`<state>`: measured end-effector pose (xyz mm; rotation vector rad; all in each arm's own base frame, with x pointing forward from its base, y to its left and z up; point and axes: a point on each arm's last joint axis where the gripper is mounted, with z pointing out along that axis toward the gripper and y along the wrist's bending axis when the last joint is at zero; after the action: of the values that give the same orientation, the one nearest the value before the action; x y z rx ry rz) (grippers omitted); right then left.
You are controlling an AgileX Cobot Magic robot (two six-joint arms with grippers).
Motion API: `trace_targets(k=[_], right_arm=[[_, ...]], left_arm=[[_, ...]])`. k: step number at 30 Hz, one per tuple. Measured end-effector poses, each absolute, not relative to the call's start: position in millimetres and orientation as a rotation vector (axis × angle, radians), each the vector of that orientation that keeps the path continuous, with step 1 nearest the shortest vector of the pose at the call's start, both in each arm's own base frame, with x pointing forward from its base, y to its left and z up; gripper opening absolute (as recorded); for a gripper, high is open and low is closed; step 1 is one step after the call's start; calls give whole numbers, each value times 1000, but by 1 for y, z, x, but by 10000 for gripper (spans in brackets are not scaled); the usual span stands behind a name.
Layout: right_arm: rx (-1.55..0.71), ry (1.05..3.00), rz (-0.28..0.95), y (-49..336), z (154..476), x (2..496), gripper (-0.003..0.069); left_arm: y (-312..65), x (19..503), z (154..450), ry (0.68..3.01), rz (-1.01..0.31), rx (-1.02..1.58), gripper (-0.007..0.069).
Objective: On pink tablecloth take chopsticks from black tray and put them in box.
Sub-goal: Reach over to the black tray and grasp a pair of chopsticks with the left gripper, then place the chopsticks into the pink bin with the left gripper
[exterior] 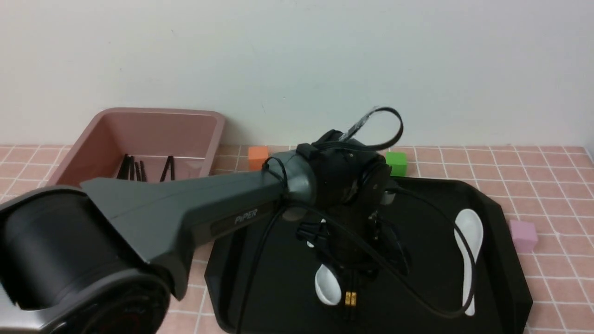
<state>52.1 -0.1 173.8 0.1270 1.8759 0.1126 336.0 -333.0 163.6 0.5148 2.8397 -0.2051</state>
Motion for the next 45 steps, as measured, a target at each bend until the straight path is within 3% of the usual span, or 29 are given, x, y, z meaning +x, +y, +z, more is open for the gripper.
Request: trace_targets(k=[10, 18, 24, 27, 33, 34, 38, 42, 45], right_arm=[[127, 1876, 113, 0, 174, 52, 239], [127, 1876, 113, 0, 174, 52, 240], [126, 1876, 112, 0, 174, 52, 240], [126, 1876, 112, 0, 174, 52, 240], [126, 1876, 112, 0, 174, 52, 240], [126, 1876, 112, 0, 174, 52, 240], [126, 1876, 112, 0, 174, 52, 240], [126, 1876, 112, 0, 174, 52, 240], [126, 1876, 112, 0, 174, 52, 240]], left_arm=[[-334, 338, 157, 2844, -191, 521, 296], [-333, 338, 157, 2856, -171, 504, 115], [-333, 337, 159, 2862, -178, 462, 119], [-332, 332, 168, 2872, -193, 457, 119], [-322, 313, 231, 2782, -262, 501, 119], [-313, 306, 255, 2732, -294, 507, 119], [-276, 306, 284, 2683, -287, 438, 119], [-225, 321, 287, 2703, -218, 293, 119], [-164, 344, 278, 2738, -115, 92, 119]])
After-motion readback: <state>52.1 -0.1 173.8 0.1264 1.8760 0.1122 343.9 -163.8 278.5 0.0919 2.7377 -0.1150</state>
